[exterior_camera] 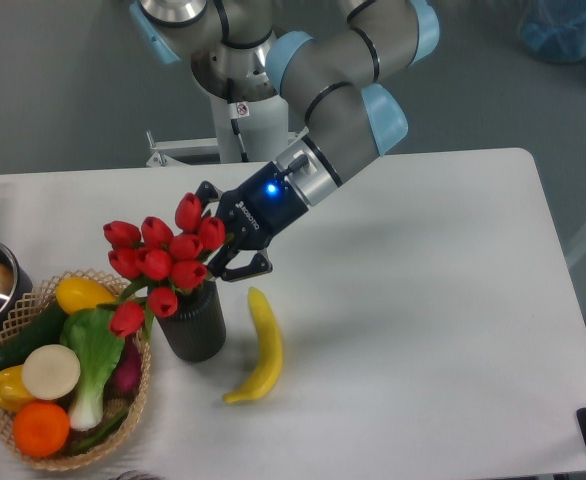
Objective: Pick up the flowers from the vase
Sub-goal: 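Lift the tulips straight up out of the dark vase, then carry the held tulips up and away from the vase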
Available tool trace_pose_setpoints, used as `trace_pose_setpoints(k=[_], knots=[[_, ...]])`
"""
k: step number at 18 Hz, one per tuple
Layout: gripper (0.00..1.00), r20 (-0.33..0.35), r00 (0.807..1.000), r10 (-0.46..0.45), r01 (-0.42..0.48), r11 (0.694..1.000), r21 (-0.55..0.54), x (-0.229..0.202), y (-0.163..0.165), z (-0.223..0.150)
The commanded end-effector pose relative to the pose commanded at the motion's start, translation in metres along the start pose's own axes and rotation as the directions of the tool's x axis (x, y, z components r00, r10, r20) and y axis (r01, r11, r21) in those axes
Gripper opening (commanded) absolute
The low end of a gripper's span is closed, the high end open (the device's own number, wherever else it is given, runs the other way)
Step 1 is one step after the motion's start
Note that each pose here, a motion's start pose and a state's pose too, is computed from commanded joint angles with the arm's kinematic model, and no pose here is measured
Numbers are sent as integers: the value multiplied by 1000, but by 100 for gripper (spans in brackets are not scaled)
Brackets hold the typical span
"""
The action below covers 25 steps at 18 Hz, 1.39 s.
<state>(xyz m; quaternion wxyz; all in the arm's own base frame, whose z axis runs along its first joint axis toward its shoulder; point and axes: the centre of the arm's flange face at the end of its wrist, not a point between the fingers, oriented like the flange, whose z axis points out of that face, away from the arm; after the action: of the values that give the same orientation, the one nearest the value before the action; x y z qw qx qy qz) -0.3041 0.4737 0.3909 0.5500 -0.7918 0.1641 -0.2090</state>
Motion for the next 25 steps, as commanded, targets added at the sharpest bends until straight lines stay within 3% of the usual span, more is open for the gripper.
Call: trace_pose_setpoints(k=[16, 20, 25], knots=[[43, 55, 996, 69, -76, 985, 154, 46, -74, -48], [44, 92, 991, 95, -114, 967, 226, 55, -92, -76], [44, 175, 982, 70, -110, 968, 227, 42, -87, -116]])
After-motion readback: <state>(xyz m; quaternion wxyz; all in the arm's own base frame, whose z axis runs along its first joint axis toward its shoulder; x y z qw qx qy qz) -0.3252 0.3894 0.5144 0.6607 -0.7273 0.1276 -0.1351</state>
